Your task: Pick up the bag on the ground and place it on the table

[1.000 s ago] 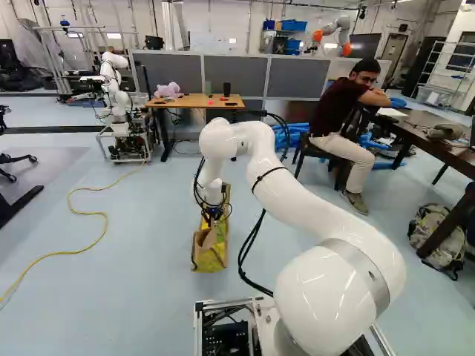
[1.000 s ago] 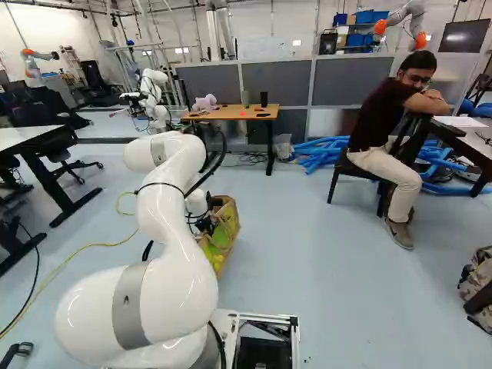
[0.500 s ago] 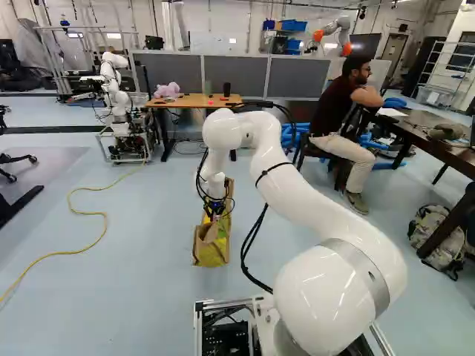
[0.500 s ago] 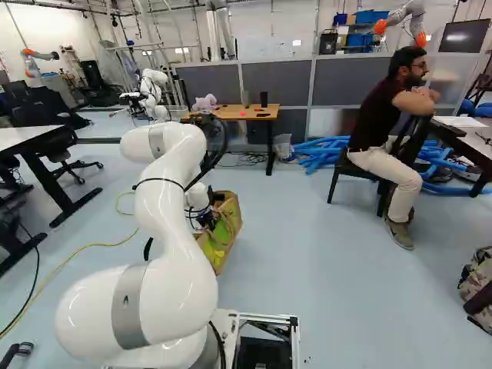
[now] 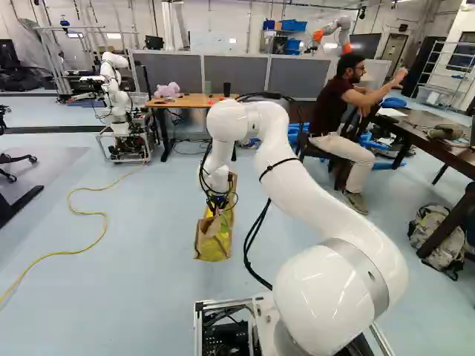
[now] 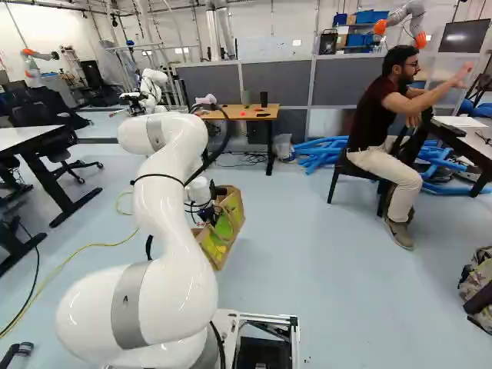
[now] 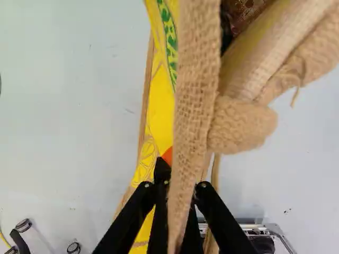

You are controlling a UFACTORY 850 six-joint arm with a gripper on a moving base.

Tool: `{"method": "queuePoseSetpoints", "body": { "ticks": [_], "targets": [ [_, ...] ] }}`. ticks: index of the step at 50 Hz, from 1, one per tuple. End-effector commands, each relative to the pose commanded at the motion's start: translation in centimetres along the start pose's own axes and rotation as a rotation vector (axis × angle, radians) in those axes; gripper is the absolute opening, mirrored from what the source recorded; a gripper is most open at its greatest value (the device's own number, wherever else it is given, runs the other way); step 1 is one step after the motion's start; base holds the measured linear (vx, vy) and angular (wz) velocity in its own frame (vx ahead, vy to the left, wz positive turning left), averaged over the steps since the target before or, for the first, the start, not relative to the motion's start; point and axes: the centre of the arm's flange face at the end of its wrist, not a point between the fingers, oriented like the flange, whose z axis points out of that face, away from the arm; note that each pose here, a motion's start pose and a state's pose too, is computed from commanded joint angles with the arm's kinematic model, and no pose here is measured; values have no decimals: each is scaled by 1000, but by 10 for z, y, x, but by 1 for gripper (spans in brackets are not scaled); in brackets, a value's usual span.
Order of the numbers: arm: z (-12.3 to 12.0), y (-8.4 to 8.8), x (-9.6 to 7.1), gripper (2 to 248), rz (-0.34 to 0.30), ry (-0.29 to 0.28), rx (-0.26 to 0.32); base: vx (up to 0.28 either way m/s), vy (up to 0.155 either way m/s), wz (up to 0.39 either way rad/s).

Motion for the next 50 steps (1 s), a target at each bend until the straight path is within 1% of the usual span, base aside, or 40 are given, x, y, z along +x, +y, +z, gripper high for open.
{"method": "queuePoseSetpoints", "body": {
  "ticks": [50],
  "targets": [
    [-75, 51, 18, 22, 36, 56, -4, 0, 0, 0]
  ]
}}
